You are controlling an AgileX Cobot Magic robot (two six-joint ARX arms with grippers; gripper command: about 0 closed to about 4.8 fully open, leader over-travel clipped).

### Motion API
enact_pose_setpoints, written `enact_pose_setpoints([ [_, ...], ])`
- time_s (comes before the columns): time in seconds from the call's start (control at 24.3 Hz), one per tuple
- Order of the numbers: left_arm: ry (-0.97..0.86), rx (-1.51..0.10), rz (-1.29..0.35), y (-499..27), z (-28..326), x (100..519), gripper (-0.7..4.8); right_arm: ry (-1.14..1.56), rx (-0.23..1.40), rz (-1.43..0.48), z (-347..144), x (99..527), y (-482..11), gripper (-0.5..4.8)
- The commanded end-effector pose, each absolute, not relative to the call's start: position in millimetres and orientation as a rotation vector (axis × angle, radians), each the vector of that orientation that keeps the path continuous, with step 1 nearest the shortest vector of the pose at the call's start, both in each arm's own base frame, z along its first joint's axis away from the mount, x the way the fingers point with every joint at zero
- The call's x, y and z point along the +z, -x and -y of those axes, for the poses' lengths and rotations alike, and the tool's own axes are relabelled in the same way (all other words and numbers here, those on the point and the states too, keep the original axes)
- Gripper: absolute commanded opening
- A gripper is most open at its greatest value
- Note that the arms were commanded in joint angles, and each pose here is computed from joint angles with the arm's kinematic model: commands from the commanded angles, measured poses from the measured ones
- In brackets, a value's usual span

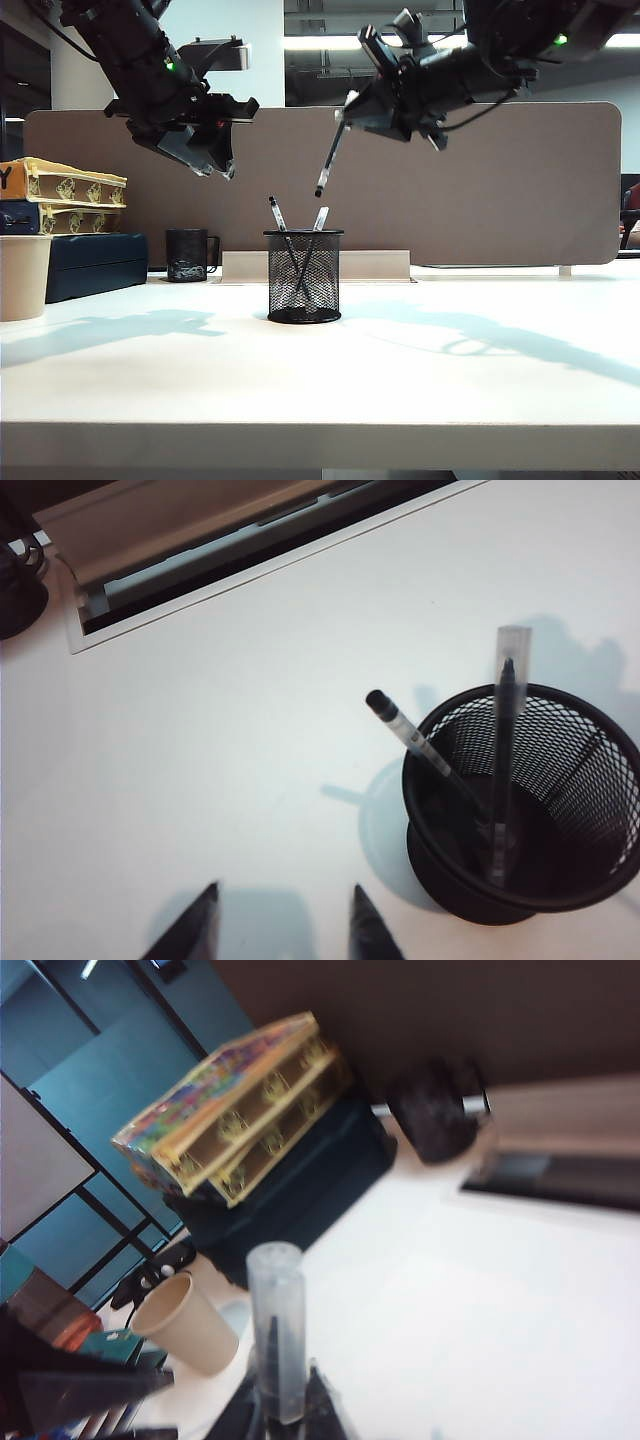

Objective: Pick up one pen and put it in the pen container.

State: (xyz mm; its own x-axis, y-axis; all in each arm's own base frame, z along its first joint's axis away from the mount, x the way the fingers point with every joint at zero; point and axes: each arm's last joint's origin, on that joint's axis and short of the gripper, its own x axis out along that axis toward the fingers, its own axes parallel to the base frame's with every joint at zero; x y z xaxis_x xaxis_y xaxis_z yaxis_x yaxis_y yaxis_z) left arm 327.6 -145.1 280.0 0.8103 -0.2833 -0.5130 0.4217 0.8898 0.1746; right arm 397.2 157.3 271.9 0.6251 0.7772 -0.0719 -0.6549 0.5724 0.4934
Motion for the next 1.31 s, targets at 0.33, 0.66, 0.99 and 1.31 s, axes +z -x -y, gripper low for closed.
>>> enact_pose_setpoints([
  [0.33,-0.290,-0.393,-0.481,-327.6,145.4,283.2,1.61,-0.327,0.861,-0.334,-172.1,259.1,-410.3,-0.01],
  [0.66,-0.289,-0.392,-0.482,-327.8,144.8,283.2,1.61,-0.300,0.839,-0.374,-177.0,237.3,-416.2,-0.01],
  [0.99,-0.290,-0.391,-0.481,-327.8,144.7,283.2,1.61,-0.284,0.830,-0.427,-178.4,219.3,-419.8,-0.01],
  [1.31,-0.290,-0.391,-0.481,-327.8,144.7,283.2,1.61,-0.286,0.818,-0.467,-179.4,205.4,-422.6,0.53],
])
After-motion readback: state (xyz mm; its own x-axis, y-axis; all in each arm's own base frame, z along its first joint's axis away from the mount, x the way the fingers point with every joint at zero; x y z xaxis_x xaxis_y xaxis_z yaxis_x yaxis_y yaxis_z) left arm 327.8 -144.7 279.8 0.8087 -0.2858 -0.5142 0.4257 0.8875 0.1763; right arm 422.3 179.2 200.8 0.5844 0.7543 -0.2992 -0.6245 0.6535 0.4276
